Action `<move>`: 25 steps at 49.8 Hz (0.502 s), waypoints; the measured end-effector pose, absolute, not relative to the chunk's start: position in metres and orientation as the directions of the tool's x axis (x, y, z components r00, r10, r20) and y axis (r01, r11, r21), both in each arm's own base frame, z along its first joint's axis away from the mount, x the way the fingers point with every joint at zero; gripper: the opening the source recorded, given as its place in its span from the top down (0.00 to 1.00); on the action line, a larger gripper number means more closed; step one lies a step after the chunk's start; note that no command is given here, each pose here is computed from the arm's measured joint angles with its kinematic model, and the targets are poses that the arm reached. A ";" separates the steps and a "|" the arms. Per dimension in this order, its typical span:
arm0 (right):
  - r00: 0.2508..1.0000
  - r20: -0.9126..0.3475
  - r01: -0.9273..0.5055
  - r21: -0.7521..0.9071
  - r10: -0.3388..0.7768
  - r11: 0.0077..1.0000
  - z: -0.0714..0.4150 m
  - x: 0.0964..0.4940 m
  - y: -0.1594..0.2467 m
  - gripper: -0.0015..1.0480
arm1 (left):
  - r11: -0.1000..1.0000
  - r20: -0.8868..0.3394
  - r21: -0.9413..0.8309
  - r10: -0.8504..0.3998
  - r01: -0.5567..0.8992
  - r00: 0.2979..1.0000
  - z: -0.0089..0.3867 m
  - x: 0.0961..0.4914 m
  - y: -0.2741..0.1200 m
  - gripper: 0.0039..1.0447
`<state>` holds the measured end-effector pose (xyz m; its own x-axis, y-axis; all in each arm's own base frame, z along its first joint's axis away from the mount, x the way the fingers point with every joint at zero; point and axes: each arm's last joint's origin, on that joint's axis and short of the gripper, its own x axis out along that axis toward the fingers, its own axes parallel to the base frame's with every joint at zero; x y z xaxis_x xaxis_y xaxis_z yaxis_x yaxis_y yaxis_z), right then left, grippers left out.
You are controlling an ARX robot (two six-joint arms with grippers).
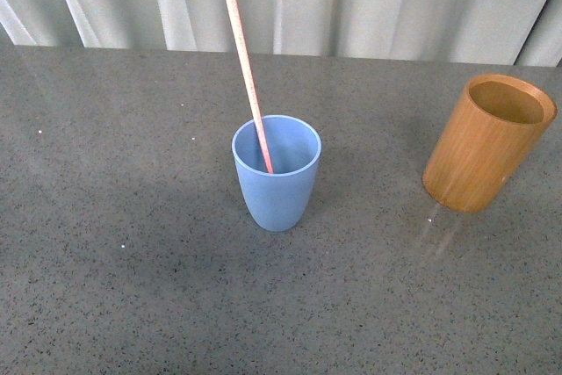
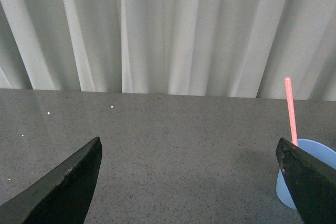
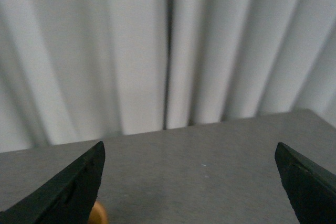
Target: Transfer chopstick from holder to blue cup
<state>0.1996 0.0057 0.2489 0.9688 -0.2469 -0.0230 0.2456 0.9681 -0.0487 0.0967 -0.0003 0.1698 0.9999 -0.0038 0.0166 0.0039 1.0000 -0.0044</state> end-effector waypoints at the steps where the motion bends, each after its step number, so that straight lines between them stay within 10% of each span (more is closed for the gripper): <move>1: 0.980 -0.013 0.199 -0.039 -0.199 0.979 0.248 0.199 0.004 0.14 | 1.000 0.017 -0.004 -0.004 0.004 1.000 0.170 0.097 0.000 0.06; 7: 1.000 -0.006 0.000 -0.018 0.000 1.000 0.230 0.186 0.001 0.37 | 1.000 0.017 -0.005 0.001 -0.001 1.000 0.170 0.097 0.000 0.06; 25: 1.000 -0.004 -0.002 -0.011 0.002 1.000 0.198 0.155 0.000 0.96 | 1.000 0.017 -0.004 -0.001 0.001 1.000 0.170 0.097 0.000 0.06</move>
<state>0.1554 0.0001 0.1984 1.0000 0.0023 -0.0040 -0.0023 0.9999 -0.0109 0.0967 -0.0002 0.1698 0.9999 -0.0008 0.0166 0.0008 1.0000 -0.0044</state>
